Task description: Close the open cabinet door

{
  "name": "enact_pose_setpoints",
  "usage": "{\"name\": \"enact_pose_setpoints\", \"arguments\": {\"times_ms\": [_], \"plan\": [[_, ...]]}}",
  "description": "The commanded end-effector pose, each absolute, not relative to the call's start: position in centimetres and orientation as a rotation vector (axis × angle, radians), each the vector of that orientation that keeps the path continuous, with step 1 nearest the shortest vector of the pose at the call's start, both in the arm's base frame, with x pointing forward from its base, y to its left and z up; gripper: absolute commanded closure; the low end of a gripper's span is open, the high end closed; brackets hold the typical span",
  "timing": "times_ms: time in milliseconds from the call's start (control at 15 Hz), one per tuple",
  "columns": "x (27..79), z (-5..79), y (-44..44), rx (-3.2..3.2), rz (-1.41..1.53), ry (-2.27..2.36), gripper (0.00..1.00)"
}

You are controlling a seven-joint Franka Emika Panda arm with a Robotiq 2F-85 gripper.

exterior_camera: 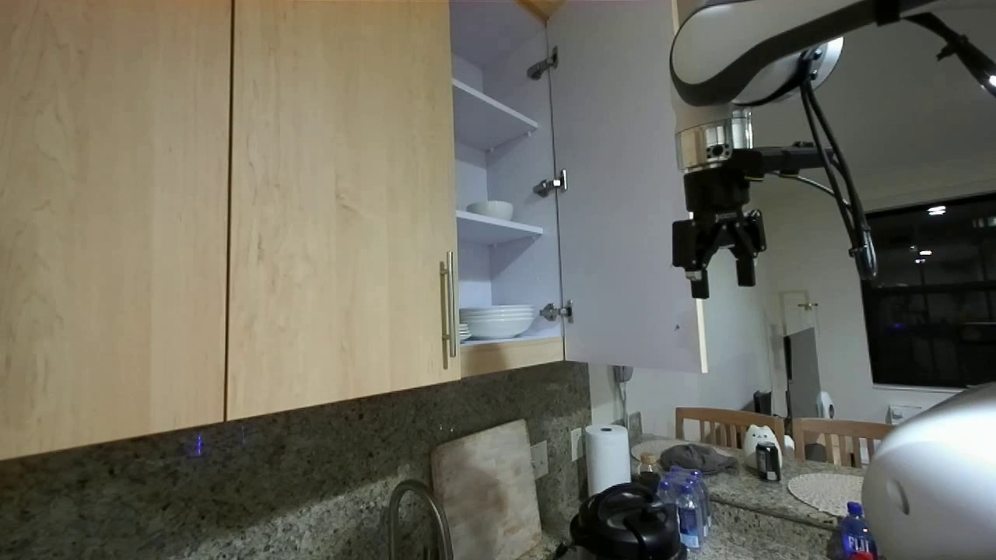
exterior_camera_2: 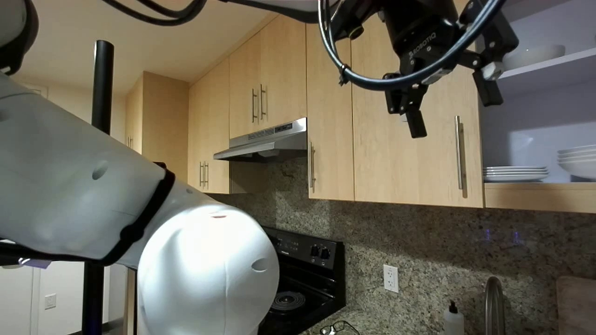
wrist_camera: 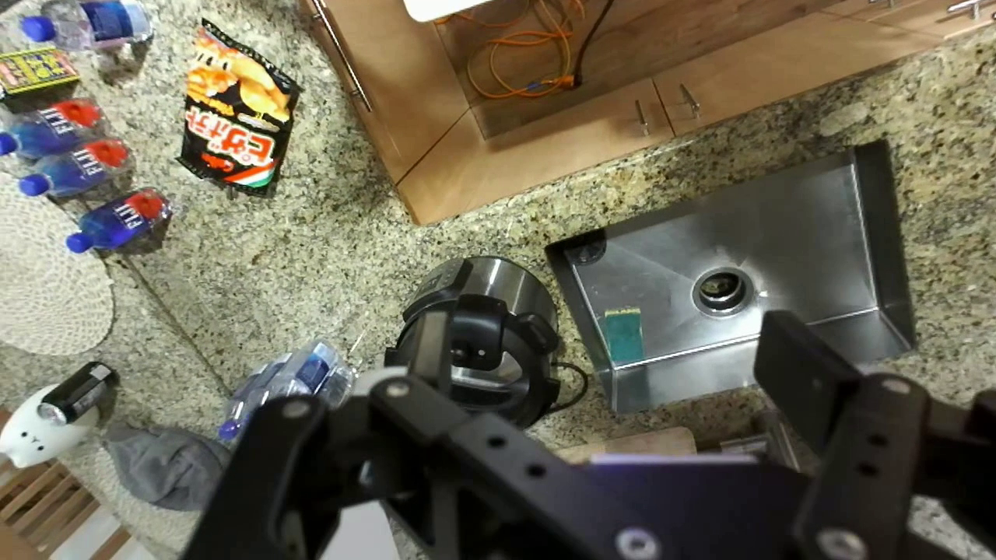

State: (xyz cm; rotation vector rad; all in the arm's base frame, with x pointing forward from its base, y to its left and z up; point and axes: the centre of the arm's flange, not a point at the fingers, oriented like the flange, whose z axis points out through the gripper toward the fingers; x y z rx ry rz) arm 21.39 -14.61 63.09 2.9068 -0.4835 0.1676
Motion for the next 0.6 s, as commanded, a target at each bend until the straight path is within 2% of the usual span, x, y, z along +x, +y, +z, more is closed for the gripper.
{"name": "enact_pose_setpoints", "arguments": {"times_ms": [0,533], "plan": [[20.6,64.7,-16.8,2.835,0.305,-0.659,0.00],[19.3,69.3,-23.8,2.723,0.519,-0.994,0.00]]}}
